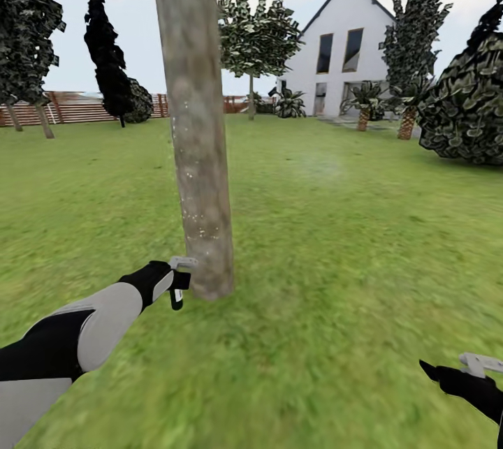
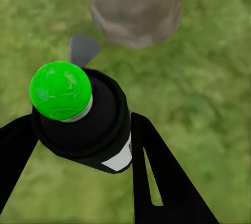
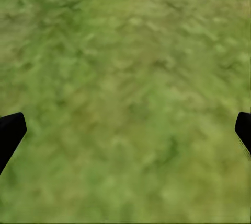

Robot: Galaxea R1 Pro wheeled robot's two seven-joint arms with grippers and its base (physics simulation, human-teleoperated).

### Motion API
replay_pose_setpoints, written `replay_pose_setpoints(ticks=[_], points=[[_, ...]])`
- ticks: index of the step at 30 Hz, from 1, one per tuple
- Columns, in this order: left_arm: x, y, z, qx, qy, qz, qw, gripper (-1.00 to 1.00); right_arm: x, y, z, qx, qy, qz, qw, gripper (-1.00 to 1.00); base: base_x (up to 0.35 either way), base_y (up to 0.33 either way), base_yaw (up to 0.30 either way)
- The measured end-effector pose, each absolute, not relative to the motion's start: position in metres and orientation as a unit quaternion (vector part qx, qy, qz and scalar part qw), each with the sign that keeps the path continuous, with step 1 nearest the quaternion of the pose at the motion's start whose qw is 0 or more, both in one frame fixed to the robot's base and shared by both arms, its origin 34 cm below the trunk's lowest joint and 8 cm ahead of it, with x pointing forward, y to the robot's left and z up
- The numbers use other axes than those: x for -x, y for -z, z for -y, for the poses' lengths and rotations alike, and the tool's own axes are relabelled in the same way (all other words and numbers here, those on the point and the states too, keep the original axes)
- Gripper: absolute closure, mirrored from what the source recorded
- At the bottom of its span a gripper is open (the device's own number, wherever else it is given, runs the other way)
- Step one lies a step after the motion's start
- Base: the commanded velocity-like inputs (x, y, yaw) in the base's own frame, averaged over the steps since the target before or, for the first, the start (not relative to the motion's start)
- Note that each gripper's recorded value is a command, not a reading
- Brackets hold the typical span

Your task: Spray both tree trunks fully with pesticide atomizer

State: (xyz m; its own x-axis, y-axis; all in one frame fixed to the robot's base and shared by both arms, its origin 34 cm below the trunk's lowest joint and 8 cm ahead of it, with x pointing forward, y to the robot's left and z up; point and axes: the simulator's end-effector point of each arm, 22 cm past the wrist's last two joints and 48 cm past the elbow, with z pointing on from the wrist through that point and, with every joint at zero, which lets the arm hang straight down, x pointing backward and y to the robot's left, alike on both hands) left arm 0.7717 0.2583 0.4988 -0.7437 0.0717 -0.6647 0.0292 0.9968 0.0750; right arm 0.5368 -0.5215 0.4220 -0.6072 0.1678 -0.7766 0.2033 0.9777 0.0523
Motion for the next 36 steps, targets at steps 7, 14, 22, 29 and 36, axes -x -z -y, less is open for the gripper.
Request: replay_pose_setpoints(ticks=[7, 14, 22, 29, 36], points=[[-0.772, -0.499, -0.257, -0.027, -0.029, -0.933, 0.357, 1.00, -0.537, -0.422, 0.521, -0.103, 0.020, -0.896, 0.431, -1.00, 0.163, -0.292, 0.057], [-0.772, -0.499, -0.257, -0.028, -0.029, -0.933, 0.357, 1.00, -0.537, -0.422, 0.521, -0.103, 0.020, -0.896, 0.431, -1.00, 0.125, -0.295, 0.244], [-0.772, -0.499, -0.257, -0.028, -0.029, -0.933, 0.357, 1.00, -0.537, -0.422, 0.521, -0.103, 0.020, -0.896, 0.431, -1.00, 0.093, -0.306, 0.222], [-0.772, -0.499, -0.250, -0.030, -0.026, -0.933, 0.357, 1.00, -0.537, -0.422, 0.521, -0.103, 0.020, -0.896, 0.431, -1.00, 0.027, -0.313, 0.035], [-0.771, -0.498, -0.248, -0.031, -0.024, -0.933, 0.356, 1.00, -0.537, -0.422, 0.522, -0.104, 0.021, -0.896, 0.431, -1.00, 0.000, -0.291, 0.234]])
